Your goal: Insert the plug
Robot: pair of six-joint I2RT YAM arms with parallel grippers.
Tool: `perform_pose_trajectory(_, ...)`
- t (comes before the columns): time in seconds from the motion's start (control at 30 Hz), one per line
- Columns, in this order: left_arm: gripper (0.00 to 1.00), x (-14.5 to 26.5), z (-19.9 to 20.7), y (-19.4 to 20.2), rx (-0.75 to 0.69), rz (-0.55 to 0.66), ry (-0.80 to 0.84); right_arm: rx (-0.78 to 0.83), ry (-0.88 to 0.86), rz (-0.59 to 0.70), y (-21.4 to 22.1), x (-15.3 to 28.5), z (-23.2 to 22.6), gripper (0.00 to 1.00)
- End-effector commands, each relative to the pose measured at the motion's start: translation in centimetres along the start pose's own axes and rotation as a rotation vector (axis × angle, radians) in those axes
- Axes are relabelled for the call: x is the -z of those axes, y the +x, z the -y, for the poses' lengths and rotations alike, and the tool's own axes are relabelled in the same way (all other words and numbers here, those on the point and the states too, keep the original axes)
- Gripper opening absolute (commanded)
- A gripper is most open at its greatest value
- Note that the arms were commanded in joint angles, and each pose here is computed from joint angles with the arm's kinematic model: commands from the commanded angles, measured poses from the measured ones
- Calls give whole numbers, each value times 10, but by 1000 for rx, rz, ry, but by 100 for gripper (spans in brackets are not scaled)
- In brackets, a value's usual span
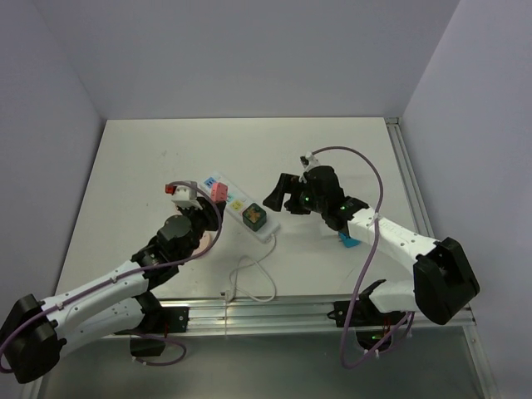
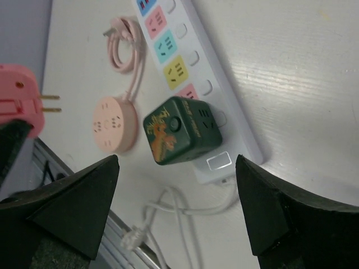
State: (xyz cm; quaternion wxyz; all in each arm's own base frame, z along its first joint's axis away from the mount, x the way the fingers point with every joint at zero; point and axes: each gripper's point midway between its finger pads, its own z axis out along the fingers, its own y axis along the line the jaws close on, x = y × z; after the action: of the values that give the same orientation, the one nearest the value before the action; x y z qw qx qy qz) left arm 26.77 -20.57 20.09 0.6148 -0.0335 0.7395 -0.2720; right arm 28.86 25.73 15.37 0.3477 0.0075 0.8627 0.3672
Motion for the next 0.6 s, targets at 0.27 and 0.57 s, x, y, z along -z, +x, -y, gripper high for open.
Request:
perform_pose_trajectory(0.27, 0, 2, -9, 3, 9, -33, 27, 442, -33, -60, 31, -16, -16, 91)
perform_pose_trajectory(0.57, 0, 9, -23, 5, 32, -47, -37, 545, 26, -55, 23, -32, -14, 92)
